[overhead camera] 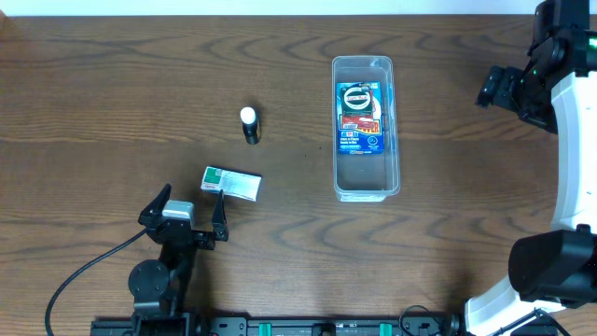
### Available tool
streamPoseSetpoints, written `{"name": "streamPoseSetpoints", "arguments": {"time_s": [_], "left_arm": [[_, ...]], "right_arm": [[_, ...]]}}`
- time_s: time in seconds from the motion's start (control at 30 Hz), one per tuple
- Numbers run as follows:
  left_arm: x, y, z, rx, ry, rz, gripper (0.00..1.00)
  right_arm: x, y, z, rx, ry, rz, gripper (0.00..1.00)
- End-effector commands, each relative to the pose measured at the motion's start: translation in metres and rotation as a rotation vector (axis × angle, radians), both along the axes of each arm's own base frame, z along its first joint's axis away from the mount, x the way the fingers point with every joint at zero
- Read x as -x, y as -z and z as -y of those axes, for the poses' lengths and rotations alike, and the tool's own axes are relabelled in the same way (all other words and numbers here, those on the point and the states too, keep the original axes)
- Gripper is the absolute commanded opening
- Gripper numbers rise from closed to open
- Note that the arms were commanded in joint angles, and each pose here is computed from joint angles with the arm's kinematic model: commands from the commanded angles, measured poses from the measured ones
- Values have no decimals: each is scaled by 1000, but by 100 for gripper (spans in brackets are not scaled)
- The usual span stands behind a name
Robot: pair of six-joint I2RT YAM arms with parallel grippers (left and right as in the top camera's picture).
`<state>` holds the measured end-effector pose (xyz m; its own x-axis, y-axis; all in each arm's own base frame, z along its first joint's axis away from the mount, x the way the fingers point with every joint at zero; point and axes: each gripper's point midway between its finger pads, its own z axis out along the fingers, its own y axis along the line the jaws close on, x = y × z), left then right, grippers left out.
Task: Pack container
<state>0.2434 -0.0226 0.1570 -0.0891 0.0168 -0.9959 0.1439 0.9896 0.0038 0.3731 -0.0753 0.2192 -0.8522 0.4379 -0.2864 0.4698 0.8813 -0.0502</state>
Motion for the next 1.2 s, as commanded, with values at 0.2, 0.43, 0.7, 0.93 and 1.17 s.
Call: {"name": "streamPoseSetpoints", "arguments": {"time_s": [0.2, 0.43, 0.7, 0.93, 1.17], "left_arm": [[0, 17, -1, -5, -4, -50, 98], [0, 17, -1, -5, -4, -50, 98], [0, 16, -1, -5, -3, -46, 98], [9, 13, 34, 174, 189, -89, 98], [35, -44, 71, 170, 437, 0, 98]], "right_arm": [[0, 1, 1, -11, 19, 3, 99], [0, 1, 1, -11, 19, 3, 99], [0, 1, 1, -11, 19, 3, 99], [0, 1, 1, -11, 19, 3, 99], [0, 1, 1, -11, 19, 3, 99]]}}
